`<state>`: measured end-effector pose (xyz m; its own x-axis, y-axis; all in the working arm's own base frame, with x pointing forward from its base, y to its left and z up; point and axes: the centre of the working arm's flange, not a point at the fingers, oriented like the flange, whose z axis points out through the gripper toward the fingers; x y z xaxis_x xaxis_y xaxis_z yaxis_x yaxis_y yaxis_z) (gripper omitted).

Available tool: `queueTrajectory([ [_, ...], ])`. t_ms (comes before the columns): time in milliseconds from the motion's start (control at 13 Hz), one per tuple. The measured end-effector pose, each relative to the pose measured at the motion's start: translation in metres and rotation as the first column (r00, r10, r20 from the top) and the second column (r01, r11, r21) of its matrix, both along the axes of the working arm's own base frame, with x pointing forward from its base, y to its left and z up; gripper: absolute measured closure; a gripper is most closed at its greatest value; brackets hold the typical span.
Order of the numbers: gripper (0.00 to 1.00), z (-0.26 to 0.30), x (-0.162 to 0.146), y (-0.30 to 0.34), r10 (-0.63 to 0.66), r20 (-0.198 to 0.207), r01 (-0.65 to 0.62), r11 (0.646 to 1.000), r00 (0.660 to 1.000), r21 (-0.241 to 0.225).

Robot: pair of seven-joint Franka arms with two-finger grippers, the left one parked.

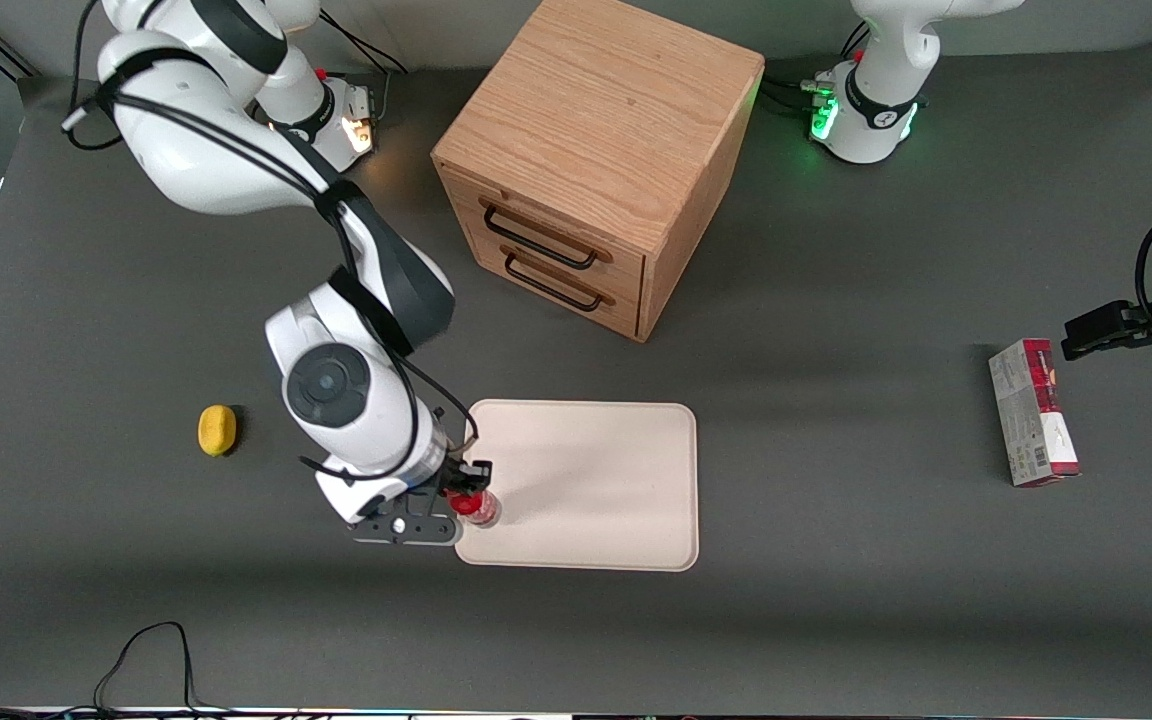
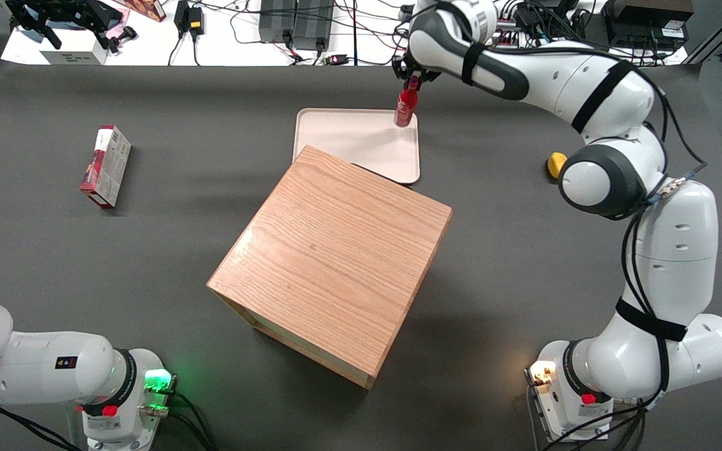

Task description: Place coke bottle on tray

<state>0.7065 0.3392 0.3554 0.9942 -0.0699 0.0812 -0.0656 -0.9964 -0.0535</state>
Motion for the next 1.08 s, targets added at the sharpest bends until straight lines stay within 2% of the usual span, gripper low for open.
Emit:
queueTrajectory([
  [154, 0.68, -0.021, 0.004, 0.002, 0.013, 0.021, -0.013, 1.0, 1.0, -0.016],
  [308, 0.68, -0.027, 0.006, 0.003, 0.016, 0.031, -0.016, 1.0, 0.999, -0.011],
  [385, 0.62, -0.026, 0.006, 0.004, 0.017, 0.039, -0.016, 1.0, 0.999, -0.006],
  [538, 0.41, -0.021, 0.009, 0.006, 0.019, 0.07, -0.02, 1.0, 0.997, 0.008],
  [692, 0.18, -0.009, 0.009, 0.0, 0.031, 0.086, -0.03, 0.999, 0.996, -0.013],
  [769, 0.06, 0.006, 0.007, -0.009, 0.046, 0.082, -0.044, 0.999, 0.996, -0.031],
  [846, 0.0, 0.03, 0.005, -0.028, 0.064, 0.059, -0.063, 0.998, 0.996, -0.026],
  [923, 0.0, 0.062, 0.004, -0.066, 0.089, 0.026, -0.089, 0.996, 0.996, -0.011],
  [1077, 0.0, 0.141, -0.011, -0.194, 0.128, -0.02, -0.128, 0.992, 0.992, -0.02],
])
